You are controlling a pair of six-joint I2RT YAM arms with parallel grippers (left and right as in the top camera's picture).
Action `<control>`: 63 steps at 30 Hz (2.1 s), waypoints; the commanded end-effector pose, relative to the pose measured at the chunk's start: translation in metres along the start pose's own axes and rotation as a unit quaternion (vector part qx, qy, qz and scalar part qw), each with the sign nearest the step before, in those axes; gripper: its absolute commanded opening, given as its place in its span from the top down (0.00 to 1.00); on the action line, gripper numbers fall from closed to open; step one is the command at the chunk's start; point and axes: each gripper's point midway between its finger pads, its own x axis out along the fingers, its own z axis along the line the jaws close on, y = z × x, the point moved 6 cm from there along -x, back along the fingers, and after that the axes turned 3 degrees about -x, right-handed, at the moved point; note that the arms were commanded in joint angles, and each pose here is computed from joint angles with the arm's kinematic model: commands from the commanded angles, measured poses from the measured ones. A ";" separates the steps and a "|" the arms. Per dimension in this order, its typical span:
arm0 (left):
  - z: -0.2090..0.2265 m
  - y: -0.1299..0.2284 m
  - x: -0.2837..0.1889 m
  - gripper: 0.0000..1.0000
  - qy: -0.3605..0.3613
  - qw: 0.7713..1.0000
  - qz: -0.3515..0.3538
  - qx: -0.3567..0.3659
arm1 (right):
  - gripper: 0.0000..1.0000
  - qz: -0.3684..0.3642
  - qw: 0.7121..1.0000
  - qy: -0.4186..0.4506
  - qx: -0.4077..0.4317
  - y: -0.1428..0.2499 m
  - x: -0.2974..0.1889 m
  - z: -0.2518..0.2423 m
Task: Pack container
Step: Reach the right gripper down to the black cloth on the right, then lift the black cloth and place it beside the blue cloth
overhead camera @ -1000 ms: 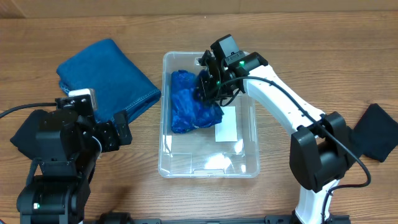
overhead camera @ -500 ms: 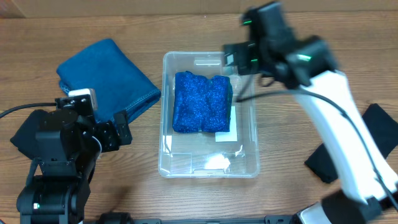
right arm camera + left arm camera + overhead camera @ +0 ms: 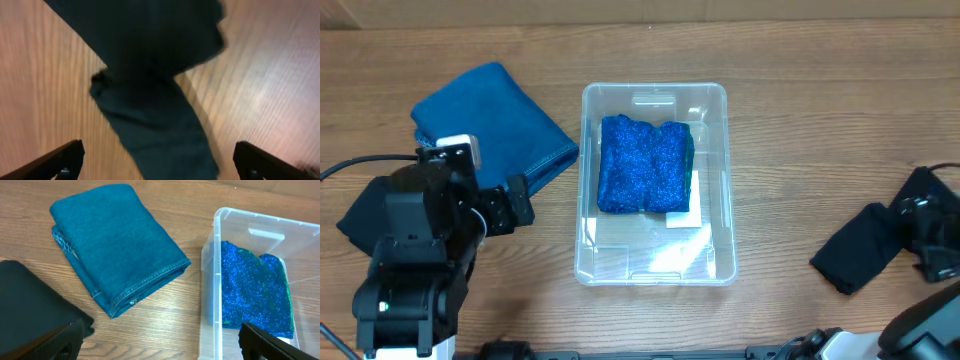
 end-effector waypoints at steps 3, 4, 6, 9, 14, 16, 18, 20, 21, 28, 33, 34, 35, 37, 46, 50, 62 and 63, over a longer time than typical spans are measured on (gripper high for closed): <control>0.001 -0.007 -0.003 0.00 -0.006 1.000 -0.010 0.001 | 0.00 0.037 0.999 -0.030 -0.017 0.037 0.062 -0.017; 0.001 -0.007 -0.003 0.00 -0.006 1.000 -0.010 0.001 | 0.00 0.038 0.998 -0.043 -0.018 0.042 0.071 -0.017; 0.001 -0.007 -0.003 0.00 -0.006 1.000 -0.011 0.001 | 0.00 0.029 0.996 -0.076 -0.035 0.047 0.085 -0.015; 0.001 -0.007 -0.003 0.00 -0.006 1.000 -0.011 0.001 | 0.00 0.027 0.988 -0.135 -0.064 0.057 0.098 -0.009; 0.001 -0.007 -0.003 0.00 -0.006 1.000 -0.011 0.001 | 0.44 0.049 0.984 -0.158 -0.062 0.068 0.101 -0.007; 0.001 -0.007 -0.003 0.00 -0.006 1.000 -0.010 0.001 | 0.54 0.061 0.978 -0.186 -0.068 0.071 0.098 -0.001; 0.001 -0.007 -0.003 0.00 -0.006 1.000 -0.010 0.001 | 0.83 0.070 0.966 -0.235 -0.087 0.073 0.092 0.009; 0.001 -0.007 -0.003 0.00 -0.006 1.000 -0.011 0.001 | 0.96 0.075 0.946 -0.293 -0.113 0.069 0.077 0.029; 0.001 -0.007 -0.003 0.00 -0.006 1.000 -0.011 0.001 | 0.96 0.077 0.931 -0.328 -0.137 0.068 0.065 0.042; 0.001 -0.007 -0.003 0.00 -0.006 1.000 -0.011 0.001 | 0.96 0.014 0.793 -0.442 -0.419 0.121 -0.111 0.162; 0.001 -0.007 -0.003 0.00 -0.006 1.000 -0.011 0.001 | 0.96 -0.033 0.676 -0.438 -0.592 0.241 -0.191 0.210; 0.001 -0.007 -0.003 0.00 -0.006 1.000 -0.011 0.001 | 0.96 -0.034 0.684 -0.415 -0.599 0.258 -0.183 0.215; 0.001 -0.007 -0.003 0.00 -0.006 1.000 -0.011 0.001 | 0.96 -0.031 0.686 -0.394 -0.611 0.273 -0.173 0.220; 0.001 -0.007 -0.003 0.00 -0.006 1.000 -0.011 0.001 | 0.96 -0.015 0.698 -0.356 -0.621 0.300 -0.148 0.232; 0.000 -0.007 -0.003 0.00 -0.004 1.000 -0.010 0.001 | 0.84 0.034 0.762 -0.205 -0.614 0.320 -0.005 0.276; 0.000 -0.007 -0.003 0.00 -0.004 1.000 -0.010 0.001 | 0.25 -0.036 0.777 -0.158 -0.608 0.301 -0.006 0.275; 0.001 -0.006 -0.003 0.00 -0.005 1.000 -0.008 0.001 | 0.00 -0.270 0.836 -0.243 -0.411 0.177 -0.214 0.210; 0.001 -0.006 -0.003 0.00 -0.005 1.000 -0.008 0.001 | 0.00 -0.273 0.857 -0.222 -0.377 0.156 -0.212 0.198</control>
